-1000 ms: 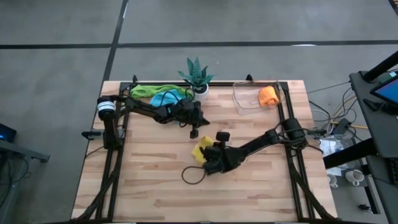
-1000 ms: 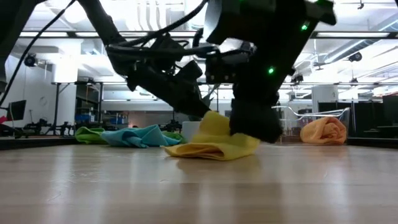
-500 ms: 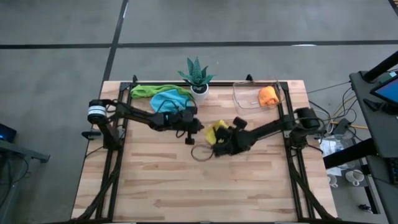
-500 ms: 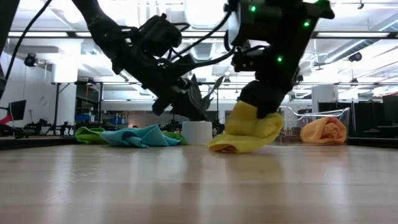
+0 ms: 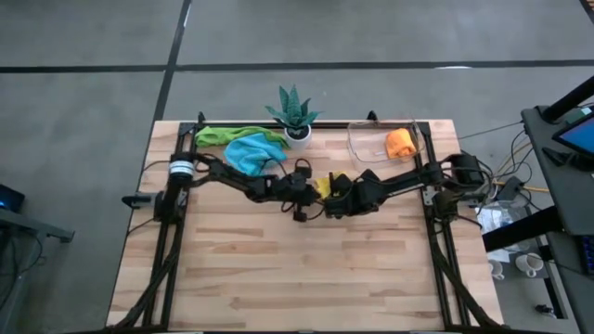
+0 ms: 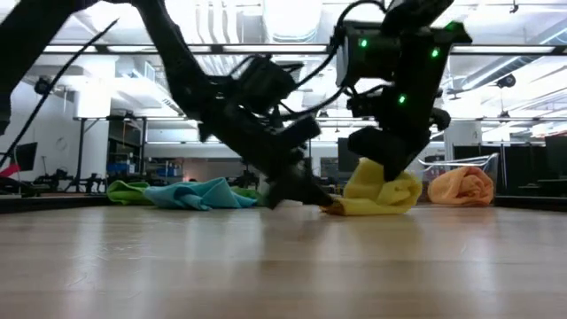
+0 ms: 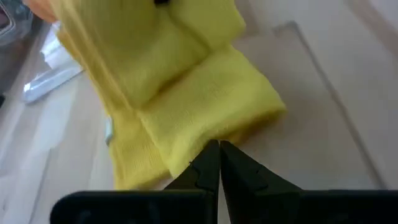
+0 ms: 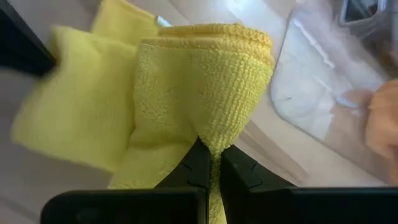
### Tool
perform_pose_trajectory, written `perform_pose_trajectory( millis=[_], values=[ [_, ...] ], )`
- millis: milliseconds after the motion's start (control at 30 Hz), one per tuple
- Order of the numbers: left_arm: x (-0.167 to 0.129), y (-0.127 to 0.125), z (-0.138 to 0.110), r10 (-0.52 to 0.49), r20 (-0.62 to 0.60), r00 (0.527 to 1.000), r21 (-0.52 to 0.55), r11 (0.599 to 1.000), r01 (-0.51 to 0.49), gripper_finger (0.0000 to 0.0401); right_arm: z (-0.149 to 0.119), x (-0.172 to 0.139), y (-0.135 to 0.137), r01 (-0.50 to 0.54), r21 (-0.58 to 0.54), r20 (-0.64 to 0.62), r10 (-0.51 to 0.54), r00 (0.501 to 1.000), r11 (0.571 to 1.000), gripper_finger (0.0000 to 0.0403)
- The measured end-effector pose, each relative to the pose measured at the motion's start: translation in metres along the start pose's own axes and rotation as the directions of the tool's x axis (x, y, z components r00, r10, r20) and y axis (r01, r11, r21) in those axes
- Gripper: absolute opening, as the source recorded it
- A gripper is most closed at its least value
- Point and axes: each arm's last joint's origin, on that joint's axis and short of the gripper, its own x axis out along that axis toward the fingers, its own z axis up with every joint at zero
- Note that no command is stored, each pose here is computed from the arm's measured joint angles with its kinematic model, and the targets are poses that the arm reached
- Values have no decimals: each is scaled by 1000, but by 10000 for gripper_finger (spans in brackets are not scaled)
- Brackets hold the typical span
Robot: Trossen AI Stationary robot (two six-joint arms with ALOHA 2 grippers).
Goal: Roll microfiber towels into tight, uniform cylinder then place into a basket
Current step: Roll the yellow microfiber cloth
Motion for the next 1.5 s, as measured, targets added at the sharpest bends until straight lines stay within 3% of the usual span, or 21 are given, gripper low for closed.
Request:
perform_pose_trajectory(
  millis=[200,533,933,1267,1500],
  values=[
    [20,3,9,14,21,1000,26,1000,-14,0,-5,4,0,14,43,-13,-13,1000,999,11],
    [31,7,1,25,14,1000,-1,1000,-25,0,0,4,3,-2,167,34,-4,999,986,12],
    [32,8,1,33,17,999,1,999,-33,0,6,3,9,-55,166,91,40,995,985,13],
    [-6,10,8,-21,-228,973,53,998,34,0,7,4,7,-39,191,91,21,996,981,13],
    [-36,8,21,-6,-154,988,26,1000,11,0,6,4,6,-36,232,86,16,996,972,13]
  ],
)
